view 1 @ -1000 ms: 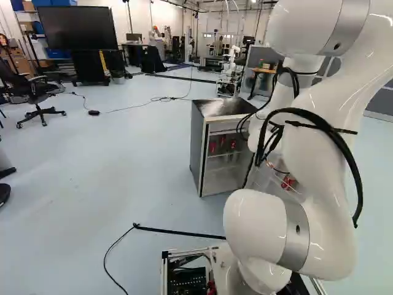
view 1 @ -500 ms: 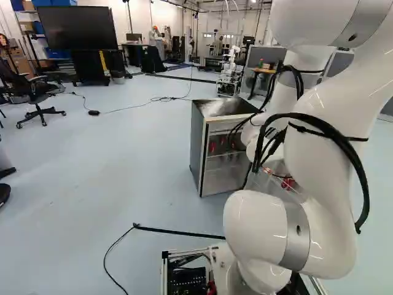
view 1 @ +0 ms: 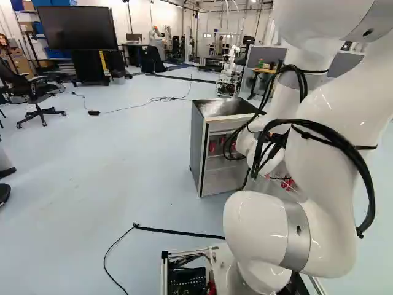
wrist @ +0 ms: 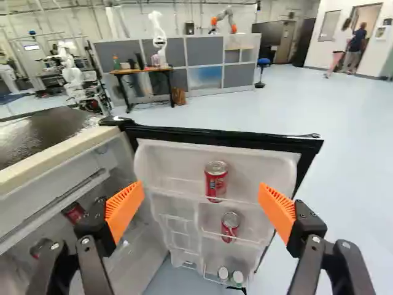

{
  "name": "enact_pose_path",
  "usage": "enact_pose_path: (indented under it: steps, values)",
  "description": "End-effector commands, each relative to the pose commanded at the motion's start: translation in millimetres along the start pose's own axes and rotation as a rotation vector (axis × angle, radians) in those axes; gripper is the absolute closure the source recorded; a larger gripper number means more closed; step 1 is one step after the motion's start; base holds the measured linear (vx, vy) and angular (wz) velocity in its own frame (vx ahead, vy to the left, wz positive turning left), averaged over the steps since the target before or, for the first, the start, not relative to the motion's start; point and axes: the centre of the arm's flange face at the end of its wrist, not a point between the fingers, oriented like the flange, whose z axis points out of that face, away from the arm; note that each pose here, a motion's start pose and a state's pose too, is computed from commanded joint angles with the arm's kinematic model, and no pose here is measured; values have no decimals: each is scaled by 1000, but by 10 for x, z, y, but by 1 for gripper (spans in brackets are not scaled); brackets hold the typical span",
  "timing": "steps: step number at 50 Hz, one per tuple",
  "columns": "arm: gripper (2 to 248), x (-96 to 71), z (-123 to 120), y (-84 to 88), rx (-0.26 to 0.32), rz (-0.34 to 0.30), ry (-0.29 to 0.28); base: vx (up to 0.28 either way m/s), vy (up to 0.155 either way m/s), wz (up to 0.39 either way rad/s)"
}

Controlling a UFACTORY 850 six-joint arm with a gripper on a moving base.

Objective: Grab a drink from the fridge

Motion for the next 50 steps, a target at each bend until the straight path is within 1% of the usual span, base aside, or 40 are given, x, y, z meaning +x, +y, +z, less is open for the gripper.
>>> enact_pose_path:
  steps: [15, 50]
  values:
    - [3, -116, 23, -134, 146, -62, -30, 0, 0, 0]
    - [3, -477, 47, -432, 486, -189, -121, 0, 0, 0]
